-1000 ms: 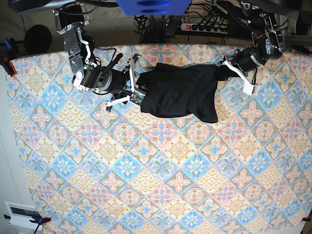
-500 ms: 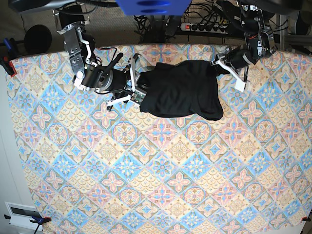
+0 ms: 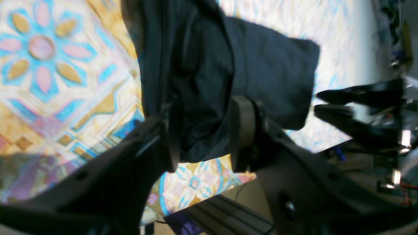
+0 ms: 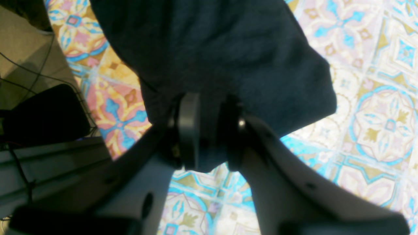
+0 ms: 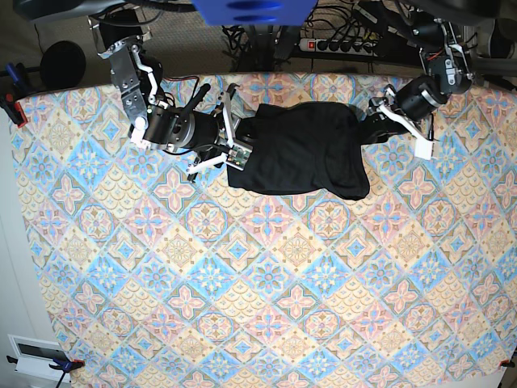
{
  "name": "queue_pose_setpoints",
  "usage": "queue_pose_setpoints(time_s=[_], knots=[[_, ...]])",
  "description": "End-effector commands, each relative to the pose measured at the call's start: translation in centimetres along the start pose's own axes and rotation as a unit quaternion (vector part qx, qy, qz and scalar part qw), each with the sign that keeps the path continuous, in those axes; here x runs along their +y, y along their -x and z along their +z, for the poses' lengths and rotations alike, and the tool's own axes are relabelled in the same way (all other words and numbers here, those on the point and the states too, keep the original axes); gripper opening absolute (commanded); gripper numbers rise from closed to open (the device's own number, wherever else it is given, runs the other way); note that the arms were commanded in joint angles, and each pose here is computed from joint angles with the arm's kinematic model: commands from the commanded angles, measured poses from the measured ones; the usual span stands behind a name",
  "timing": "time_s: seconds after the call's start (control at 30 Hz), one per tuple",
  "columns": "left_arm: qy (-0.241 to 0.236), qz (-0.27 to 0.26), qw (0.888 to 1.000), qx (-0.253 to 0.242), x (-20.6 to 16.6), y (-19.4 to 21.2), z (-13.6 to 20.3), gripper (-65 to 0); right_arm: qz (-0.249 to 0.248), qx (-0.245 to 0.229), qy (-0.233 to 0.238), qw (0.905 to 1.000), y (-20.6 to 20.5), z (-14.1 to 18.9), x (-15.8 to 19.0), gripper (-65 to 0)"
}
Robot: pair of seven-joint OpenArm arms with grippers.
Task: Layout the t-shirt on the table in an organized manner, then fold the t-shirt properly
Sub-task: 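Grasp the bundle edges with both grippers and flatten the bundle, then fold the bundle over with the left gripper toward the right gripper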
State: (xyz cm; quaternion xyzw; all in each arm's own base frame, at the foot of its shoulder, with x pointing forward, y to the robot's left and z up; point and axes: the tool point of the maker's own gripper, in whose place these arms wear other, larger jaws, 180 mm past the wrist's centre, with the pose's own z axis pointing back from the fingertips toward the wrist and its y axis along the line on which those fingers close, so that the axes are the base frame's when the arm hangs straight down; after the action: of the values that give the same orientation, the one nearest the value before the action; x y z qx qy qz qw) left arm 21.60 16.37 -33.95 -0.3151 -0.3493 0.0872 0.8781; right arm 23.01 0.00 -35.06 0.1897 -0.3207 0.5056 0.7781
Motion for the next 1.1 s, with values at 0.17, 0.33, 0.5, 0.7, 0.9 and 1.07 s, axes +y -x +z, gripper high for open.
queue_pose_setpoints(time_s=[0.17,0.33,0.5,0.7,0.9,1.07], knots=[[0.053,-0.037,0.998,0.01,-4.0,0.1,-1.5,-49.4,0.012,-0.051,0.026,0.9983,-2.7,1.1,-2.1,-51.8],[0.059,-0.086,0.993,0.063,-6.6,3.0,-5.6,-51.8,0.03,-0.09,0.042,0.9946,-5.4,1.4,-4.5,-53.8],[0.06,-0.129,0.983,0.119,-8.6,6.2,-8.9,-51.8,0.037,-0.078,0.028,0.9959,-5.9,-0.5,-6.0,-61.8],[0.032,-0.179,0.968,0.171,-8.2,9.2,-10.1,-52.0,0.049,-0.063,-0.007,0.9968,-8.0,-4.0,-6.4,-64.9],[-0.005,-0.209,0.961,0.18,-6.7,9.3,-10.1,-52.0,0.053,-0.028,-0.021,0.998,-7.8,-7.1,-7.9,-64.9],[-0.018,-0.218,0.959,0.181,-5.8,8.3,-11.1,-52.0,0.073,0.079,-0.005,0.9942,-1.8,-9.4,-9.0,-64.9]])
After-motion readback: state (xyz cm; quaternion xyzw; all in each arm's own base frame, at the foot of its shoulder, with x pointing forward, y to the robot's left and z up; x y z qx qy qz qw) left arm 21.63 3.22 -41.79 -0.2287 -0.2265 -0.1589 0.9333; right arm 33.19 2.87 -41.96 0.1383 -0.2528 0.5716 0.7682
